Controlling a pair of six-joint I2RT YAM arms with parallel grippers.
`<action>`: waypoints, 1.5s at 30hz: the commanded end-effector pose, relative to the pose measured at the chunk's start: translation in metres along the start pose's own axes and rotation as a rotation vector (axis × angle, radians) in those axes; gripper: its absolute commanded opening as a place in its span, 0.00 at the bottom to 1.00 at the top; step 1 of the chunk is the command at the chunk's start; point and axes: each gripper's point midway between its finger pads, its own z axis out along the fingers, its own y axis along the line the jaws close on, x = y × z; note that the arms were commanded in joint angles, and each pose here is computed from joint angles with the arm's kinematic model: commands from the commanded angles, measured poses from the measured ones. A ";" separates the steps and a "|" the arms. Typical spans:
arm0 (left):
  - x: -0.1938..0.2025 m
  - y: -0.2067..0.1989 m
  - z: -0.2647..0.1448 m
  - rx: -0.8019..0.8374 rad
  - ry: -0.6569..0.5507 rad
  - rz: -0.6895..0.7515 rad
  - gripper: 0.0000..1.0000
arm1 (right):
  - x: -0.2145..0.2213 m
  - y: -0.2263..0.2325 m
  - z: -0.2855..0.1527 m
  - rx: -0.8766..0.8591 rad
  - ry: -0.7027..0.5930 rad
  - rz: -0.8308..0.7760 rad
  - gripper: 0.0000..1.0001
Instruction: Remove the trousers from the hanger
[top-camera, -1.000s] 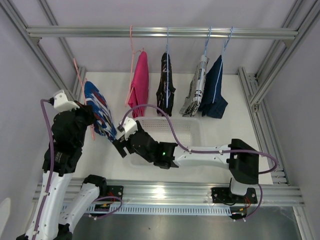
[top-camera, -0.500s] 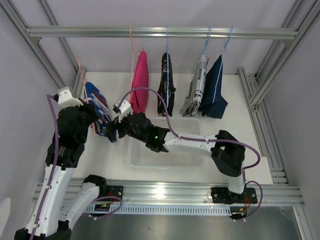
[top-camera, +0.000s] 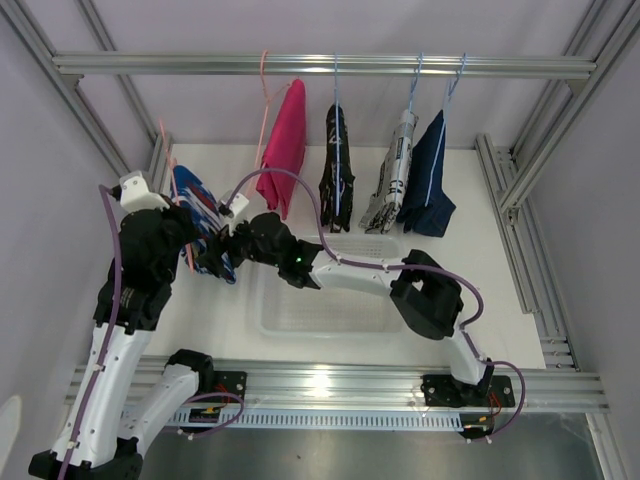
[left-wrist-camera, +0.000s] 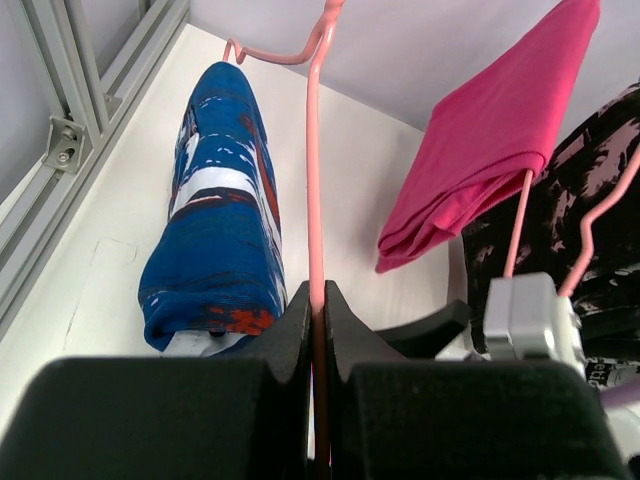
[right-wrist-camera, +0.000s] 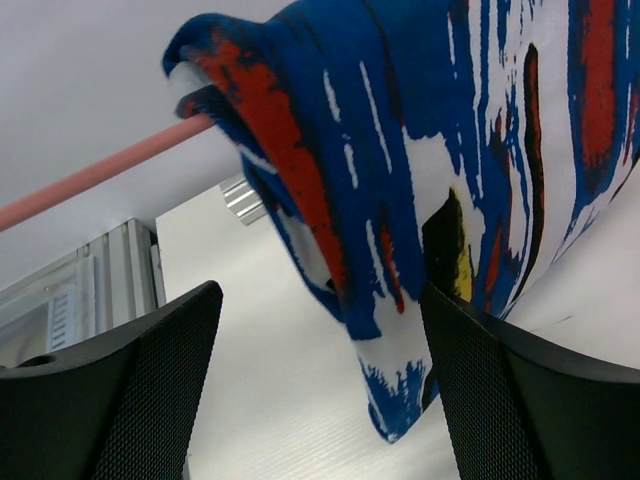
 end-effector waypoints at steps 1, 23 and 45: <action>-0.036 -0.015 -0.004 0.053 -0.114 -0.020 0.00 | -0.028 -0.003 0.011 -0.021 -0.063 0.013 0.84; -0.035 -0.022 -0.005 0.089 -0.101 -0.012 0.00 | -0.027 -0.057 0.038 0.125 -0.068 -0.040 0.81; -0.031 -0.026 -0.004 0.109 -0.080 -0.018 0.00 | -0.023 -0.068 0.064 0.136 -0.081 -0.020 0.58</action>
